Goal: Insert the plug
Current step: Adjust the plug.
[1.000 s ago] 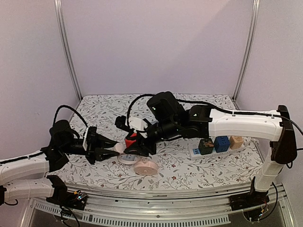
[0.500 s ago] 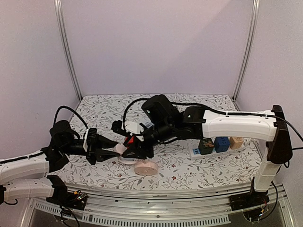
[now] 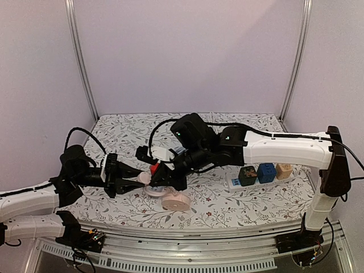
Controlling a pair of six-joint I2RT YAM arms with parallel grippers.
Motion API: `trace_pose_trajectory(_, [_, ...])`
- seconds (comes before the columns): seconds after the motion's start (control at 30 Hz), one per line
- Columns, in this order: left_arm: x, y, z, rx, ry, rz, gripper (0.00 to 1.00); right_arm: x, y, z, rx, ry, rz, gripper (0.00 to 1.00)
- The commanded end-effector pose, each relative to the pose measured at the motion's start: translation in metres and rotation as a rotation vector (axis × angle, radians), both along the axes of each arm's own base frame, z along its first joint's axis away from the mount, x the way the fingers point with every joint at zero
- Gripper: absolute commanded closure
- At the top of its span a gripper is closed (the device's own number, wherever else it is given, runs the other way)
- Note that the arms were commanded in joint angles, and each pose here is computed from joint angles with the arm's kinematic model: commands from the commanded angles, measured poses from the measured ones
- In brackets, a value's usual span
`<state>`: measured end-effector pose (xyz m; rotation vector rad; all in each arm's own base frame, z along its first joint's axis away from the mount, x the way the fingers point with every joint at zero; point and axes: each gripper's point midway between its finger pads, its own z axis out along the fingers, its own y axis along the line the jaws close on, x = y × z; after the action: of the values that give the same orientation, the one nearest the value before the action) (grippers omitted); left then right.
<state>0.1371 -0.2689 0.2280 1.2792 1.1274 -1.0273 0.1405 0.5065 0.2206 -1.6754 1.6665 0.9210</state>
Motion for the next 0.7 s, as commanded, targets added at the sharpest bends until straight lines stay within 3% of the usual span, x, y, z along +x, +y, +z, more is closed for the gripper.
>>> trace_pose_trajectory(0.0, [-0.013,-0.004,-0.001,0.001,-0.01,-0.045,1.0,0.009,0.007,0.009,0.057,-0.037,-0.04,1.0])
trace_pose_trajectory(0.03, [-0.013,-0.004,-0.002,0.003,-0.005,-0.044,0.93,0.009,0.004,0.01,0.057,-0.041,-0.045,1.0])
trace_pose_trajectory(0.13, [-0.011,-0.003,-0.004,0.015,0.015,-0.03,0.44,0.01,-0.003,0.009,0.047,-0.051,-0.066,1.0])
trace_pose_trajectory(0.2, [-0.008,-0.002,-0.009,0.031,0.032,-0.006,0.33,0.011,-0.009,0.01,0.043,-0.061,-0.078,1.0])
trace_pose_trajectory(0.27, [-0.006,-0.002,-0.012,0.047,0.042,0.008,0.36,0.01,-0.013,0.012,0.047,-0.069,-0.082,1.0])
trace_pose_trajectory(0.43, [-0.006,-0.003,-0.015,0.061,0.067,0.002,0.61,0.01,-0.016,0.017,0.057,-0.07,-0.087,1.0])
trace_pose_trajectory(0.67, [-0.002,-0.005,-0.021,0.093,0.065,0.019,0.55,0.006,-0.012,0.02,0.073,-0.065,-0.065,1.0])
